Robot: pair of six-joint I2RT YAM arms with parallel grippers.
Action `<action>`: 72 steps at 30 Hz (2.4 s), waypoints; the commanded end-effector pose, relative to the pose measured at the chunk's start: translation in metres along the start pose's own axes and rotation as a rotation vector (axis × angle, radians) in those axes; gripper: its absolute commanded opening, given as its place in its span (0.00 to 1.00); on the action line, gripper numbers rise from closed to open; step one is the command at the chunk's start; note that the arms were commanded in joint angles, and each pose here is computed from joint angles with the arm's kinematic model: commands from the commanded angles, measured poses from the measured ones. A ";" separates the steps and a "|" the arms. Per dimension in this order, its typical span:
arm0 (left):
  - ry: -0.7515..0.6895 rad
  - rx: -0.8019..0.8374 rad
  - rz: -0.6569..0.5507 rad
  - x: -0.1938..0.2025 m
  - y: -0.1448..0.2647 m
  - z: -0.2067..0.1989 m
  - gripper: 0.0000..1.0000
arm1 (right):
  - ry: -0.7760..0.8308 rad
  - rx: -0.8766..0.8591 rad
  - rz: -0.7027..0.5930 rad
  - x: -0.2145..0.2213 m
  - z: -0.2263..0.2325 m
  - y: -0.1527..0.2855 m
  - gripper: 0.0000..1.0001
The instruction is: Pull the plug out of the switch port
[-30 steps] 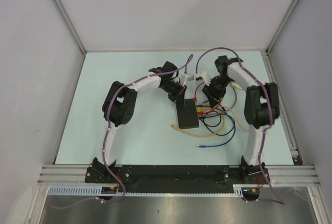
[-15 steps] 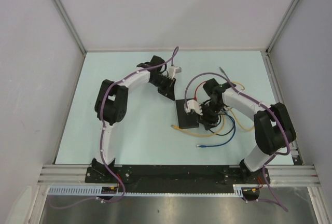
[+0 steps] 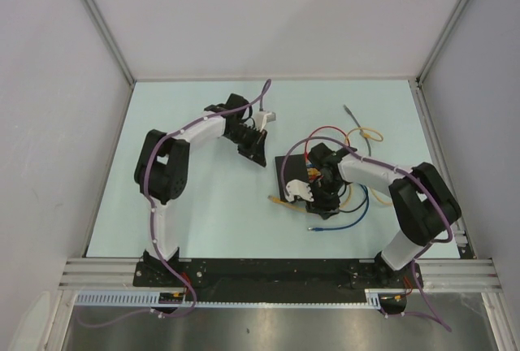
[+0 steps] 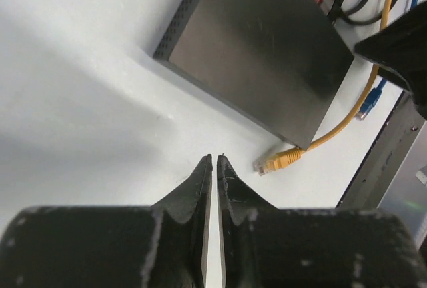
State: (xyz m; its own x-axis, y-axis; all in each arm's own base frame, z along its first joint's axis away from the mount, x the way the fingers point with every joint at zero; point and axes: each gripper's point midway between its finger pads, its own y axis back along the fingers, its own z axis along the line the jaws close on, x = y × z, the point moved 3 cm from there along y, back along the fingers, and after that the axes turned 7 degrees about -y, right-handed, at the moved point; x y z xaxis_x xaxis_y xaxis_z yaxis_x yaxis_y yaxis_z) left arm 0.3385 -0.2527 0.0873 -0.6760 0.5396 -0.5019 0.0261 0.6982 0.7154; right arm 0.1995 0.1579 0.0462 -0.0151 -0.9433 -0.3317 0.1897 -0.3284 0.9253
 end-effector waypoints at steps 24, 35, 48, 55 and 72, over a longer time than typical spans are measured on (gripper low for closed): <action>-0.042 0.054 -0.105 -0.018 0.018 -0.003 0.13 | -0.670 -0.358 0.091 -0.031 0.084 0.087 0.00; -0.051 0.067 -0.089 -0.005 0.014 0.001 0.16 | -0.410 -0.205 0.066 -0.043 0.153 0.112 0.00; -0.112 0.066 -0.162 -0.031 0.029 -0.007 0.15 | -0.424 -0.184 0.037 -0.042 0.109 0.082 0.00; -0.079 0.045 -0.117 -0.008 0.034 -0.011 0.13 | -0.572 -0.109 -0.069 -0.061 0.000 0.071 0.00; -0.344 0.302 -0.105 0.059 0.003 -0.107 0.00 | -0.591 0.103 -0.267 -0.077 -0.164 0.135 0.00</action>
State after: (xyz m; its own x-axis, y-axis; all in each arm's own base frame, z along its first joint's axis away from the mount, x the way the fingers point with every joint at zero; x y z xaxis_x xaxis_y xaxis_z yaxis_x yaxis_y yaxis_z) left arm 0.2576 -0.2378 0.1223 -0.5436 0.4718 -0.6942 0.0384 0.8402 0.5409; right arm 0.3978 0.1926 0.1567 -0.6346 -0.6513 -0.4160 -0.0404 -0.5096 0.8595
